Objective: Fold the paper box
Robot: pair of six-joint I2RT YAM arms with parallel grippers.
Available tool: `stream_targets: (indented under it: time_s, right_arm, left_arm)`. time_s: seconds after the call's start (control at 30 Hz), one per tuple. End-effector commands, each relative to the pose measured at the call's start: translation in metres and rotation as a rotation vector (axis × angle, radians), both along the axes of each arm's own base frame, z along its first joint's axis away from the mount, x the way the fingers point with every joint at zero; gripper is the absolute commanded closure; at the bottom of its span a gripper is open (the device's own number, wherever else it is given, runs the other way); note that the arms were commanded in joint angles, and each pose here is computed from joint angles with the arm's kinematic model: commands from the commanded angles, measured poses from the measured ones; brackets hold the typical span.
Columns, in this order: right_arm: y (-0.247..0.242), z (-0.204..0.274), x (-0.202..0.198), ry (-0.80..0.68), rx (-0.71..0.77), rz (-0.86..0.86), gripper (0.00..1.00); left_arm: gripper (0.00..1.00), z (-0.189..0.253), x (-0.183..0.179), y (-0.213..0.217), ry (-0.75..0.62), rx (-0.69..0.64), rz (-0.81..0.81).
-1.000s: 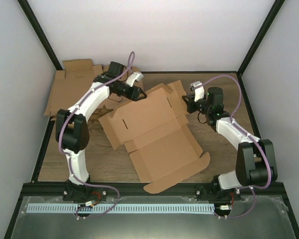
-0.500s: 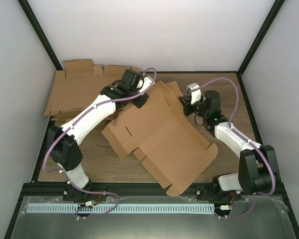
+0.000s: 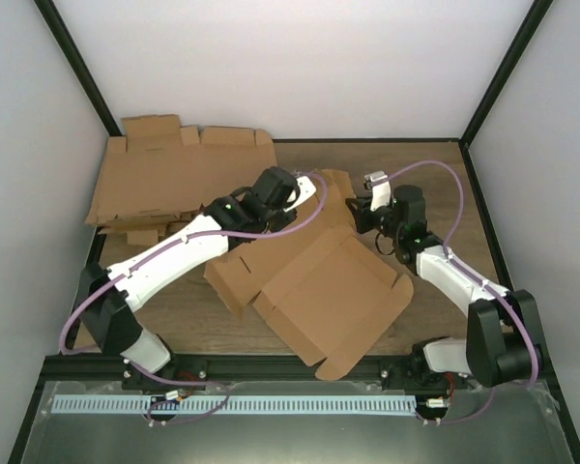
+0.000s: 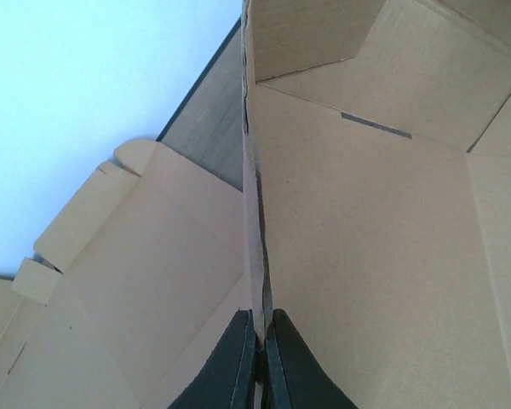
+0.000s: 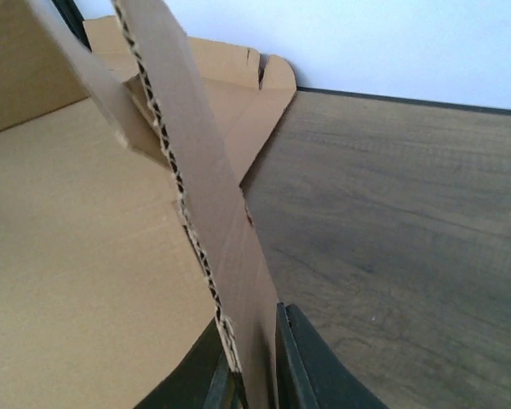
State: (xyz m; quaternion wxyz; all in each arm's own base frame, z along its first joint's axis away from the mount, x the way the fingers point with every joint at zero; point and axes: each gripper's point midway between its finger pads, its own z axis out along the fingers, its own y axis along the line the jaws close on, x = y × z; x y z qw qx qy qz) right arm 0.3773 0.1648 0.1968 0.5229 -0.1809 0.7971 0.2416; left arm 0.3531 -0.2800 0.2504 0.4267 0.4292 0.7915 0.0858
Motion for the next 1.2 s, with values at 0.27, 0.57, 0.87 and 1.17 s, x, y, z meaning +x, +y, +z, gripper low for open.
stream_targets:
  time_s: [0.27,0.57,0.87,1.17]
  right_arm:
    - [-0.010,-0.024,-0.026,0.130,0.009,-0.060,0.71]
    - [-0.017,-0.036,-0.065,0.249,0.037,-0.073,0.47]
    - [0.005,-0.035,-0.116,0.392,0.188,0.086,0.38]
    - [0.008,-0.075,-0.134,0.531,0.278,0.076,0.53]
  left_arm:
    - [0.96,-0.004,-0.026,-0.001,-0.059,0.029,-0.012]
    - [0.96,-0.007,-0.028,0.007,-0.063,0.050,0.009]
    - [0.96,0.004,-0.032,0.015,-0.087,0.043,0.015]
    - [0.96,0.001,-0.036,0.015,-0.102,0.074,0.010]
